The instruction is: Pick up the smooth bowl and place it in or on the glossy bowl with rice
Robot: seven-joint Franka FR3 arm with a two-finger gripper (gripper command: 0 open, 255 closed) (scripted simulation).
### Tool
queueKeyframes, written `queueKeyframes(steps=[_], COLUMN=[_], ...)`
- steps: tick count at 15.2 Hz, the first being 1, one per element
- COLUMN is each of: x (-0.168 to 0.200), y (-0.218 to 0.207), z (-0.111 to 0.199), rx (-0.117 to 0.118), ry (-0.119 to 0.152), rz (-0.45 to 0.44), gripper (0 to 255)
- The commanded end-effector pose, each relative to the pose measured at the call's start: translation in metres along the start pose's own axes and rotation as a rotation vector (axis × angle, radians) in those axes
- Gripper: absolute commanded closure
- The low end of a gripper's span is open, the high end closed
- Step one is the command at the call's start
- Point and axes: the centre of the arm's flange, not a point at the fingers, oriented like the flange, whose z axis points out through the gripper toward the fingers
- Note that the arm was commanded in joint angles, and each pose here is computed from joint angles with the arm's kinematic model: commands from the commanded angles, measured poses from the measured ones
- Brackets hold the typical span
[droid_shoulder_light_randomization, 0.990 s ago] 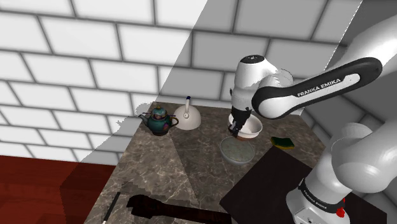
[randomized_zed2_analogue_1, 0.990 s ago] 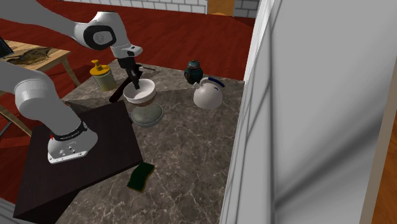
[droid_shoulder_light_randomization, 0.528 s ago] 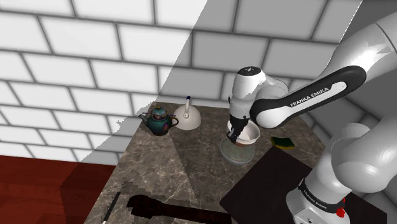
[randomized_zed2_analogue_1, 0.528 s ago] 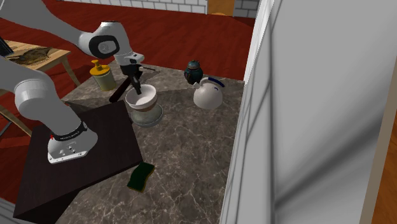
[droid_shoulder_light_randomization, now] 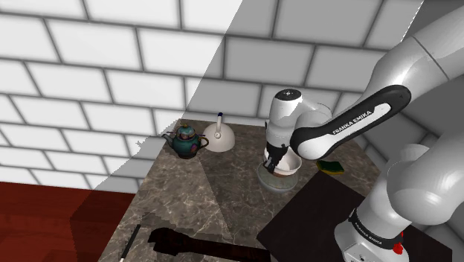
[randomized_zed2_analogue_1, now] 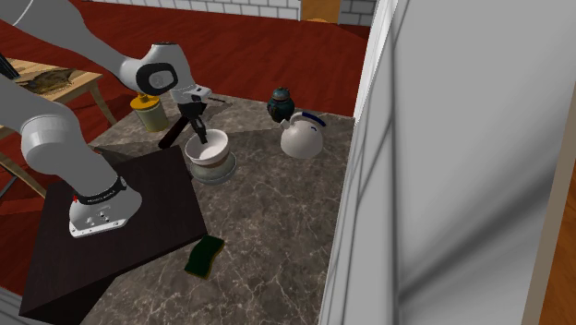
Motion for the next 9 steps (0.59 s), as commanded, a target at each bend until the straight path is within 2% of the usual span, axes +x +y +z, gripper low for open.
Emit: queueKeyframes(steps=[1,5,6,9], x=[0.0000,0.0000,0.0000,0.0000], y=[-0.0001,-0.0001,-0.0001,-0.0001], z=[0.0009,0.0009,0.0009,0.0008], rx=[0.000,0.000,0.000,0.000], ry=[0.001,0.001,0.001,0.001], rz=[0.000,0.000,0.000,0.000], gripper=[255,255,0,0])
